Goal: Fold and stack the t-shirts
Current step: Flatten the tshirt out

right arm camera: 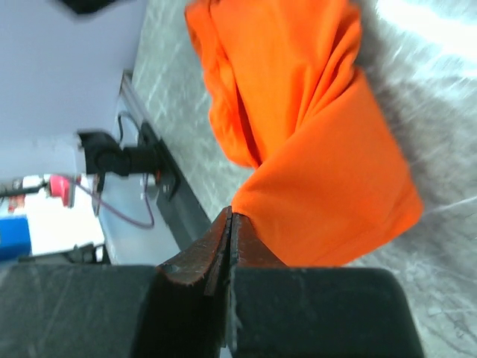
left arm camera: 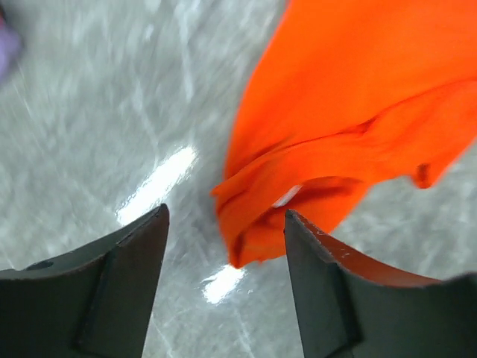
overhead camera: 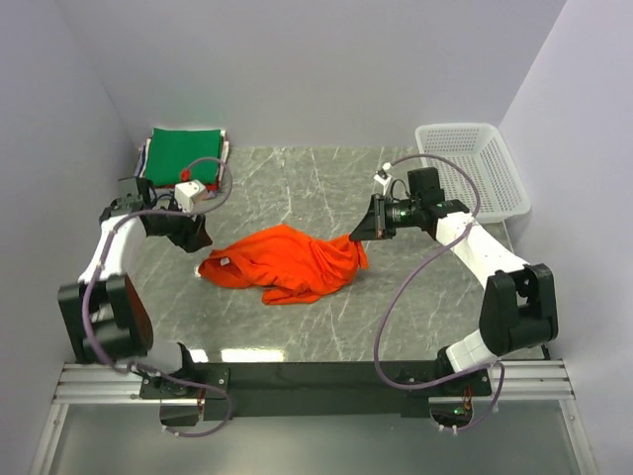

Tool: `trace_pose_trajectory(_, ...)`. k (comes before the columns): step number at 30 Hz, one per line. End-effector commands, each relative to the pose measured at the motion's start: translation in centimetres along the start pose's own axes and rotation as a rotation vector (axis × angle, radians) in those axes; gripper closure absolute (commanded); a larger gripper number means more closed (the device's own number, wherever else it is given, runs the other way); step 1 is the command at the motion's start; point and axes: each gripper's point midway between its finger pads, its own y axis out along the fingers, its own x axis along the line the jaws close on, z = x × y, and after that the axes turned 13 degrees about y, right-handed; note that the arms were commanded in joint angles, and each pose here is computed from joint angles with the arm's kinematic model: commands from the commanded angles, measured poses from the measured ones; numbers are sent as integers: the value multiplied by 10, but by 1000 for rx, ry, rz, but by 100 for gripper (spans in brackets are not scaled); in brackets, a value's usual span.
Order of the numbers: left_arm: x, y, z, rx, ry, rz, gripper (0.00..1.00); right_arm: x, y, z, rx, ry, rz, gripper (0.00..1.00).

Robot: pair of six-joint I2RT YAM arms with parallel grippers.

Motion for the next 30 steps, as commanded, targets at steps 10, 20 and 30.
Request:
trace_pose_trajectory(10,-164,34,-56,-141,518,153,33,49,-57,-96,-418,-110,42,100)
trace_pose_trajectory(20,-209,73,-67,-90,672,238,30,27,-55,-104,-433,-50,111,100)
trace_pose_trajectory(30,-203,105,-115,-121,872,193,32,17,-56,-106,-434,-31,145,100)
